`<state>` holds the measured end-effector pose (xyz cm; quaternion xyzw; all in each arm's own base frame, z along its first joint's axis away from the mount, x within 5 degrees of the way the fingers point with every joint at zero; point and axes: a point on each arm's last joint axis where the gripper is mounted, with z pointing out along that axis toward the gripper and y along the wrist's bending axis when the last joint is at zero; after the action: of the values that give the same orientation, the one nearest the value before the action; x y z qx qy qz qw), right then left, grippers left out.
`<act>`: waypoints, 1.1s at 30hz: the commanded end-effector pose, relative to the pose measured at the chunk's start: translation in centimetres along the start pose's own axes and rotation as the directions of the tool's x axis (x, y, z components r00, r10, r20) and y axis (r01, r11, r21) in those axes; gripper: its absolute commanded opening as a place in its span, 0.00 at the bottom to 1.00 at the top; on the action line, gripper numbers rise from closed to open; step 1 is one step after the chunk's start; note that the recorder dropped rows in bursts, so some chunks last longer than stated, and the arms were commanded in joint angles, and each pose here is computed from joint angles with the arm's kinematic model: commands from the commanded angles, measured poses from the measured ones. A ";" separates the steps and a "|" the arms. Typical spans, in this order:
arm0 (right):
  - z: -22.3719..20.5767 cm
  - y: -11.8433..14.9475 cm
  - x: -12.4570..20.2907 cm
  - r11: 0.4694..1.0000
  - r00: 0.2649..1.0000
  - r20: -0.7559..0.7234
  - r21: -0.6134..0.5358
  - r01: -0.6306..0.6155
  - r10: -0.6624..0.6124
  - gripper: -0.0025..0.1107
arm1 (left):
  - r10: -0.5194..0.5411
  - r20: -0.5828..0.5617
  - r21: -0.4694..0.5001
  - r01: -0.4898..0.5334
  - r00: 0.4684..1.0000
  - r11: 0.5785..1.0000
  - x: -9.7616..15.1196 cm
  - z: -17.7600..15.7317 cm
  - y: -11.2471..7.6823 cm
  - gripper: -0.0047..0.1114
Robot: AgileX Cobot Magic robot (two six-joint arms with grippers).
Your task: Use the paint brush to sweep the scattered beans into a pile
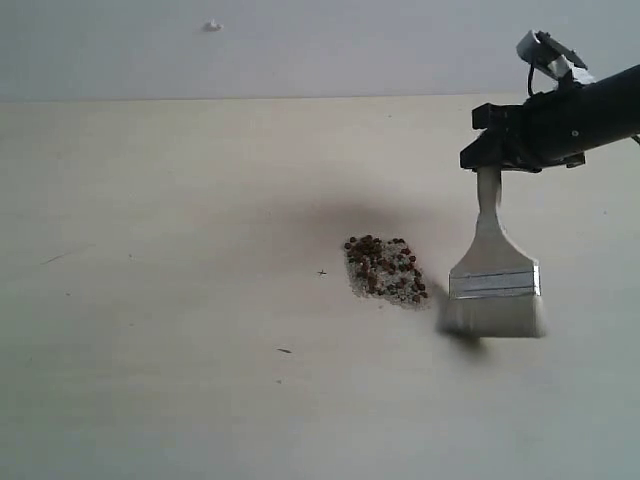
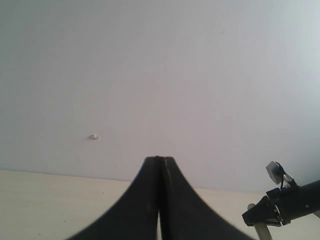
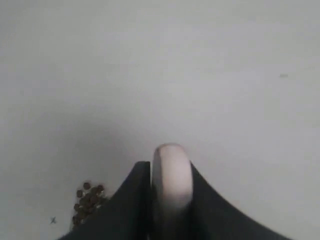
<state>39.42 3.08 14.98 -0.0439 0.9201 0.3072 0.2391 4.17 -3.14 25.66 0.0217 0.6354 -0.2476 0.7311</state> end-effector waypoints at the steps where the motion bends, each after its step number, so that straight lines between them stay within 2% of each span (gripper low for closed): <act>1: 0.0 -1.4 -0.7 0.991 0.997 0.067 0.133 0.022 -0.031 0.33 | -0.002 -0.004 0.001 0.002 1.000 1.000 0.1 0.0 0.0 0.04; 4: -0.4 -2.3 -1.1 0.970 0.993 0.102 0.241 0.025 -0.051 0.40 | -0.002 -0.004 0.001 0.002 1.000 1.000 0.1 0.0 0.0 0.04; 8: -1.3 -1.8 -1.6 0.964 0.990 0.131 0.265 0.022 -0.058 0.40 | -0.002 -0.004 0.001 0.002 1.000 1.000 0.1 0.0 0.0 0.04; 10: -2.7 -1.1 -2.2 0.960 0.985 0.171 0.277 -0.033 -0.015 0.39 | -0.002 -0.004 0.001 0.002 1.000 1.000 0.1 0.0 0.0 0.04; 12: -4.6 0.1 -2.4 0.953 0.979 0.203 0.297 -0.063 0.002 0.33 | -0.002 -0.004 0.001 0.002 1.000 1.000 0.1 0.0 0.0 0.04; 16: -9.7 3.0 -1.0 0.925 0.946 0.309 0.378 -0.032 -0.094 0.04 | -0.002 -0.004 0.001 0.002 1.000 1.000 0.1 0.0 0.0 0.04; 20: -15.0 5.7 3.1 0.893 0.862 0.484 0.440 -0.092 -0.149 0.02 | -0.002 -0.004 0.001 0.002 1.000 1.000 0.1 0.0 0.0 0.04; 24: -18.5 8.0 8.6 0.885 0.797 0.566 0.456 -0.090 -0.211 0.02 | -0.002 -0.004 0.001 0.002 1.000 1.000 0.1 0.0 0.0 0.04; 30: -20.7 10.1 17.0 0.903 0.718 0.640 0.427 -0.036 -0.274 0.02 | -0.002 -0.004 0.001 0.002 1.000 1.000 0.1 0.0 0.0 0.04; 33: -21.4 11.2 20.4 0.933 0.650 0.712 0.360 -0.012 -0.266 0.02 | -0.002 -0.004 0.001 0.002 1.000 1.000 0.1 0.0 0.0 0.04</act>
<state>12.55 0.42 27.24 0.0675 0.7903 0.0975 0.6011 4.17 -3.14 25.66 0.0217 0.6354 -0.2476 0.7311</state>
